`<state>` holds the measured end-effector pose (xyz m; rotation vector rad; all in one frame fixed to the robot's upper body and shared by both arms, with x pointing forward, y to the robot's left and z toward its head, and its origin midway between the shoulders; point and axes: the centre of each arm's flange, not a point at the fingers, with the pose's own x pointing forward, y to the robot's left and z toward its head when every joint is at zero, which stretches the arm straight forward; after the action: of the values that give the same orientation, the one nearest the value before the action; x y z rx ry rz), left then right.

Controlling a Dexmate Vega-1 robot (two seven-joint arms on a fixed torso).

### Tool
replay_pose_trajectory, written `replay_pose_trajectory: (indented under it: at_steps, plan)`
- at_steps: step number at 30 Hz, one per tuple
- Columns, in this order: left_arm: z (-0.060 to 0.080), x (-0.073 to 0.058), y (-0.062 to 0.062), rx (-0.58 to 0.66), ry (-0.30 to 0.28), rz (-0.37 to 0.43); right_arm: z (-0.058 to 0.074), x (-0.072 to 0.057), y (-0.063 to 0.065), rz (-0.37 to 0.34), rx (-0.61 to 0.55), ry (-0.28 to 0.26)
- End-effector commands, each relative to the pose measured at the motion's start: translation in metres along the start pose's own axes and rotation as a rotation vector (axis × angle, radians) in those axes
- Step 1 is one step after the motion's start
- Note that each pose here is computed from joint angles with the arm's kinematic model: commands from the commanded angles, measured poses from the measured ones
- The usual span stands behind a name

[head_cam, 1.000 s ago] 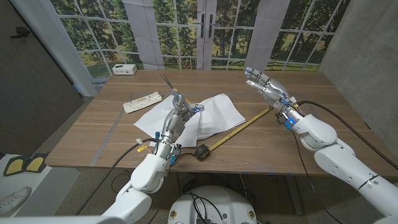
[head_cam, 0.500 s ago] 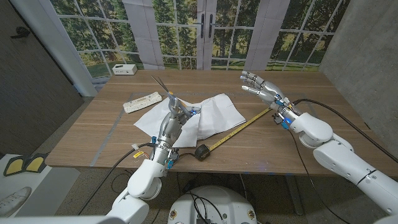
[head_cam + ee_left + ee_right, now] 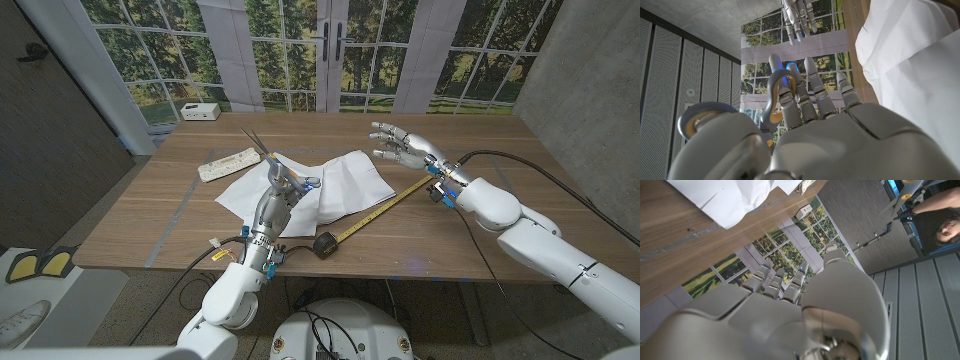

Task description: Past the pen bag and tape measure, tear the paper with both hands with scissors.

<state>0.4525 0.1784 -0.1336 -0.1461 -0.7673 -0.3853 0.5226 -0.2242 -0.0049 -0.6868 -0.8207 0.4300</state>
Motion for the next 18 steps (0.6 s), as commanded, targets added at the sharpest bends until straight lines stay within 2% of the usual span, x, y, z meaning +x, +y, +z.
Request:
replay_pose_trajectory:
  at_steps: [1, 6, 10, 11, 18]
  plan:
    - [-0.004, -0.003, -0.001, -0.004, 0.008, 0.008, 0.010, 0.011, 0.021, 0.055, -0.254, -0.034]
    - [-0.005, -0.005, 0.001, -0.012, 0.016, 0.015, 0.016, 0.017, 0.025, 0.070, -0.271, -0.063]
    - [-0.004, -0.008, -0.001, -0.027, 0.014, 0.033, 0.025, 0.023, 0.029, 0.105, -0.351, -0.084]
    - [-0.002, -0.010, -0.001, -0.022, 0.010, 0.031, 0.028, 0.024, 0.034, 0.107, -0.382, -0.101]
    - [0.000, -0.015, -0.002, -0.024, 0.008, 0.039, 0.030, 0.030, 0.047, 0.145, -0.414, -0.121]
